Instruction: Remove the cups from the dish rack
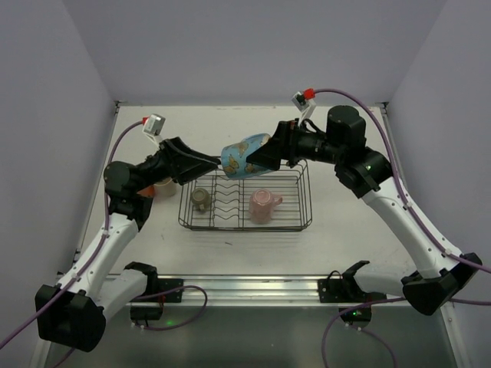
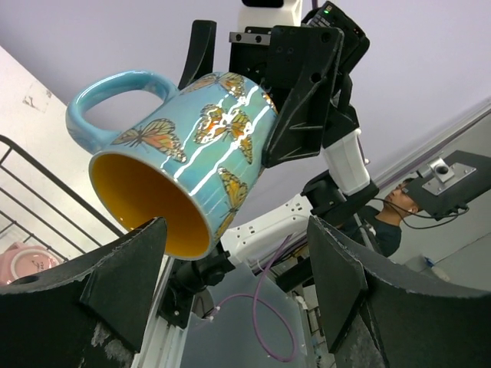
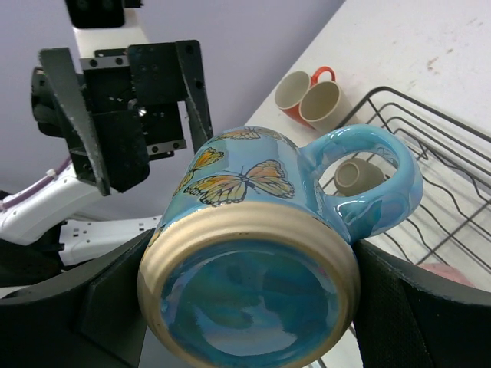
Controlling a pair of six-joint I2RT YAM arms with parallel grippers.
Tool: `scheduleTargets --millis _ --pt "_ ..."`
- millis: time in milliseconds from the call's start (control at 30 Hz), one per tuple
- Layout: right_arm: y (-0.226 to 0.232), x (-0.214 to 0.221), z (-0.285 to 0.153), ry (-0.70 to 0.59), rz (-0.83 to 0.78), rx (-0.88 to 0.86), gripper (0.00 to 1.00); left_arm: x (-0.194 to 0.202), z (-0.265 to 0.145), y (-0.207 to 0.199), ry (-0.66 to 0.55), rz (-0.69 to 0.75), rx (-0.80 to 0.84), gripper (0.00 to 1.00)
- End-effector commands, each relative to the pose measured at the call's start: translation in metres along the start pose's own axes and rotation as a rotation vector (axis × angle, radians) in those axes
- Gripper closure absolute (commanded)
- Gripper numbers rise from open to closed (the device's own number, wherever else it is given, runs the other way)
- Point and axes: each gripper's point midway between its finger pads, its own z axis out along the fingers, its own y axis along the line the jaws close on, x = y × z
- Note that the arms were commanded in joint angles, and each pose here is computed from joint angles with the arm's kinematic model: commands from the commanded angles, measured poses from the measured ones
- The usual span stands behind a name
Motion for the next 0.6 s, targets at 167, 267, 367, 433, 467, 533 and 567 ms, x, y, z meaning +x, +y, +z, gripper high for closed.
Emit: scheduleTargets --millis 167,267,367,433,467,533,567 --pt "0.052 -0.033 -0.006 -0.136 -0.101 -0.26 1.0 0.002 -0.002 -0.012 -0.037 -0.066 0.033 0.23" --pt "0.054 -0.035 0.001 -0.144 -0.106 -0.311 1.0 0.001 -0.002 -0.017 -0.052 -0.081 0.049 0.23" --pt "0.057 -0.037 0.007 -0.169 -0.128 -0.369 1.0 -0.001 -0.003 -0.024 -0.071 -0.092 0.068 0.23" --pt "0.056 -0.035 0.01 -0.167 -0.125 -0.391 1.0 -0.001 -0.003 -0.029 -0.077 -0.097 0.079 0.23" --pt "0.058 -0.037 0.012 -0.182 -0.144 -0.413 1.0 -0.003 -0.003 -0.031 -0.085 -0.099 0.082 0.23" --pt "0.06 -0.036 0.014 -0.188 -0.153 -0.433 1.0 -0.003 -0.004 -0.036 -0.092 -0.107 0.094 0.23" --pt "0.056 -0.034 0.018 -0.187 -0.152 -0.437 1.0 -0.004 -0.004 -0.037 -0.101 -0.11 0.094 0.23"
